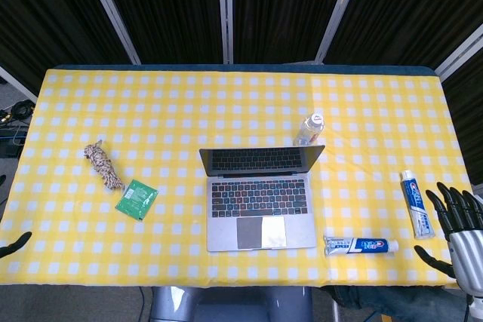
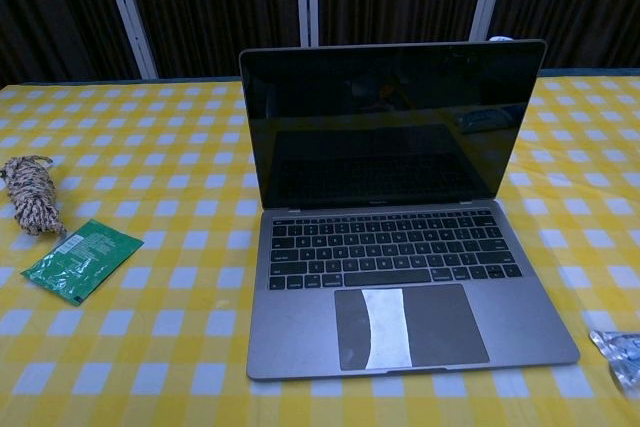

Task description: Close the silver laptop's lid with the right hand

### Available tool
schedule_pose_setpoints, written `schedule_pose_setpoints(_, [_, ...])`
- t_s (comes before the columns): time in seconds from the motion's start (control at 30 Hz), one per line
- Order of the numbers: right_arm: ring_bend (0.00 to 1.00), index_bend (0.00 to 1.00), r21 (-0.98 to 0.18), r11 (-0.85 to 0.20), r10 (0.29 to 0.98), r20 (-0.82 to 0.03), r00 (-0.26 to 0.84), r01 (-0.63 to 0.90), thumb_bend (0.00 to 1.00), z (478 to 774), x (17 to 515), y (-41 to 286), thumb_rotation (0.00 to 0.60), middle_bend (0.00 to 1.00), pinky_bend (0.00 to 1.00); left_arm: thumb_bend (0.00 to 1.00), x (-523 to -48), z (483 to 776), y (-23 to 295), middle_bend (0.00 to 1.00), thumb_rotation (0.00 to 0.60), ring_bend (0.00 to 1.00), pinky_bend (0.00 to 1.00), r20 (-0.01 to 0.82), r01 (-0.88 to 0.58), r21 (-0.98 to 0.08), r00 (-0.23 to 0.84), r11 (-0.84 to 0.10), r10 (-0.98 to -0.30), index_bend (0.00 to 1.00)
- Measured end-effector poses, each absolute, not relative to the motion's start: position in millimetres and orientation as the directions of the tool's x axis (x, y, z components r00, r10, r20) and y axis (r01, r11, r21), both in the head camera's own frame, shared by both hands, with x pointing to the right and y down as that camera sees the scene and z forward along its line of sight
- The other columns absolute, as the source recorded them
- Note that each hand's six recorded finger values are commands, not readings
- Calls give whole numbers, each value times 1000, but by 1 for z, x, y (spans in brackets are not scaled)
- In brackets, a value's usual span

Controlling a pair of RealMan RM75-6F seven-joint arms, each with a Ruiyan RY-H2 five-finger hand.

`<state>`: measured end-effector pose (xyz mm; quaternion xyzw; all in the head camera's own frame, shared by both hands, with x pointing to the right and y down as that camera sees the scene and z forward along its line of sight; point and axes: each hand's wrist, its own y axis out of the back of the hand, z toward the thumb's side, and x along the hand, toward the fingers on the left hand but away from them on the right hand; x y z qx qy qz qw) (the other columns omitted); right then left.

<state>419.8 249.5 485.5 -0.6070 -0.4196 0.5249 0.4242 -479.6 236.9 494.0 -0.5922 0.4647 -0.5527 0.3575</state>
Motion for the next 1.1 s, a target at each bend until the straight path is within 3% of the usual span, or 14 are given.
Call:
schedule_pose_setpoints(0.3, [0, 0, -945, -320, 944, -312, 107, 68, 28, 492, 417, 250, 600, 0, 0, 0, -481, 493, 237, 0, 600, 0, 0, 321, -158, -938, -47, -310, -946, 0])
schedule_pose_setpoints(0.37, [0, 0, -941, -329, 941, -319, 114, 80, 169, 494, 415, 248, 600, 0, 0, 0, -480, 493, 237, 0, 600, 0, 0, 320, -156, -938, -48, -310, -946, 0])
schedule_pose_setpoints(0.43, [0, 0, -939, -331, 939, -318, 133, 92, 438, 497, 411, 240, 600, 0, 0, 0, -480, 495, 236, 0, 600, 0, 0, 323, -153, -937, -50, -313, -945, 0])
schedule_pose_setpoints(0.53, [0, 0, -941, -327, 932, -306, 195, 87, 730, 501, 401, 217, 600, 0, 0, 0, -480, 498, 233, 0, 600, 0, 0, 327, -149, -937, -57, -316, -943, 0])
schedule_pose_setpoints(0.63, [0, 0, -936, -343, 912, -312, 265, 80, 920, 506, 387, 192, 600, 0, 0, 0, -480, 501, 231, 0, 600, 0, 0, 333, -147, -935, -61, -322, -941, 0])
schedule_pose_setpoints(0.7, [0, 0, -927, -367, 891, -324, 318, 82, 982, 510, 374, 173, 600, 0, 0, 0, -481, 504, 230, 0, 600, 0, 0, 342, -144, -933, -66, -330, -937, 0])
schedule_pose_setpoints(1.1, [0, 51, -793, -597, 728, -470, 500, 123, 1000, 537, 287, 79, 600, 44, 0, 0, -487, 522, 220, 0, 600, 0, 0, 382, -132, -920, -101, -368, -919, 0])
